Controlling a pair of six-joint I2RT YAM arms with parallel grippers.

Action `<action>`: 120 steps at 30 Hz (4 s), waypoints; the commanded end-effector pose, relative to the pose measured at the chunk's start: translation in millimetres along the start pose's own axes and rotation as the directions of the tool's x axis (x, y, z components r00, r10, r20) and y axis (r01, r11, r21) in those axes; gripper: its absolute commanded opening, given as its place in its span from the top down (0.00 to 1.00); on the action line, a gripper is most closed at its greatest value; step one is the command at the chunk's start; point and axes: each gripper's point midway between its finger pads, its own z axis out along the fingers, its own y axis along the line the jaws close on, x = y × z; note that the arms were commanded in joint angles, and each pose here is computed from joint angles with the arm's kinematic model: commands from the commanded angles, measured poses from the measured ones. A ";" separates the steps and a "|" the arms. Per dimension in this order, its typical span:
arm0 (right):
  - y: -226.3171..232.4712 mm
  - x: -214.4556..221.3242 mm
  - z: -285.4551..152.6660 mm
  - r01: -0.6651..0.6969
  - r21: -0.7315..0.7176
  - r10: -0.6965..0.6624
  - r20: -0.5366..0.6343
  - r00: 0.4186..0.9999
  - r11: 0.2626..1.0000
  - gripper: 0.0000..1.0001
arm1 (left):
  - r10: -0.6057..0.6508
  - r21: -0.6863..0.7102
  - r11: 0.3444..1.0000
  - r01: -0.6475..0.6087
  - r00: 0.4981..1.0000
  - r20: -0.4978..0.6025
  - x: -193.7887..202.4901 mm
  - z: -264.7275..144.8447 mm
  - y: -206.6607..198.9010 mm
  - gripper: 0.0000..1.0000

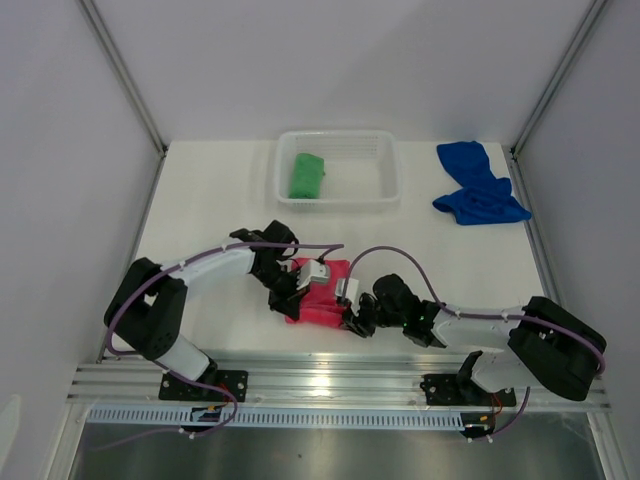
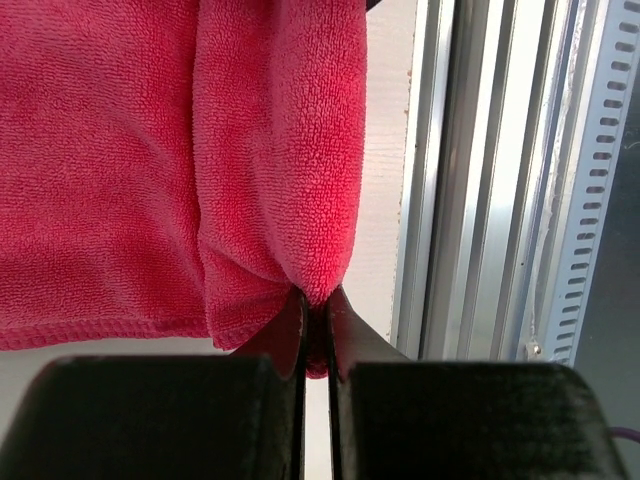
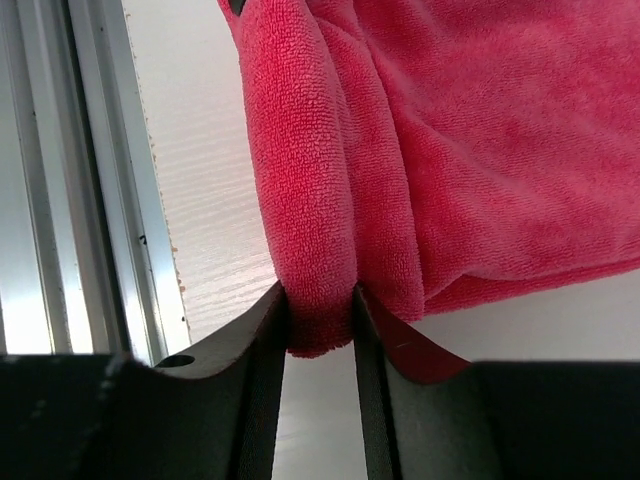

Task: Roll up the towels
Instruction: Roll the towel

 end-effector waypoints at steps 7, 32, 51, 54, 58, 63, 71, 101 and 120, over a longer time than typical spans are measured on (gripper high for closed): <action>2.0 -21.3 -1.5 -0.106 -0.030 0.108 0.047 0.993 0.994 0.99 | 0.012 0.062 0.998 -0.015 0.999 0.046 -2.1 -5.2 -12.7 0.98; -21.6 -19.1 6.4 -0.542 -0.159 0.533 -0.096 0.840 0.825 1.00 | -0.286 0.023 0.958 0.286 0.947 0.144 -1.5 -19.3 36.7 0.62; 19.8 -33.1 -7.7 -0.547 -0.307 0.532 -0.138 0.835 0.779 1.00 | -0.224 0.157 0.969 0.193 0.953 0.207 -9.5 -33.5 -18.0 0.99; 31.4 -38.2 -13.3 -0.563 -0.337 0.552 -0.137 0.822 0.755 1.00 | -0.211 0.152 0.972 0.180 0.953 0.219 -12.4 -40.4 -26.8 0.99; 11.1 -26.0 -8.8 -0.614 -0.257 0.598 -0.149 0.788 0.746 1.00 | -0.266 0.097 0.963 0.251 0.943 0.199 -9.1 -34.7 -6.3 0.95; -11.3 -11.4 1.7 -0.655 -0.192 0.633 -0.167 0.756 0.731 1.00 | -0.344 -0.012 0.937 0.349 0.928 0.144 1.6 -24.1 36.5 0.91; -34.7 9.9 6.8 -0.711 -0.122 0.695 -0.152 0.703 0.693 1.00 | -0.443 -0.107 0.883 0.457 0.887 0.133 9.1 -21.0 75.2 0.75; -60.7 13.9 14.2 -0.792 -0.044 0.769 -0.215 0.602 0.608 1.00 | 0.541 -0.387 0.742 -0.547 0.830 -0.137 -32.8 -7.8 29.4 0.47; -79.5 -9.1 -15.8 -0.677 0.054 0.677 -0.146 0.722 0.734 0.56 | 0.384 -0.254 0.865 -0.433 0.897 -0.220 4.0 23.7 53.0 0.52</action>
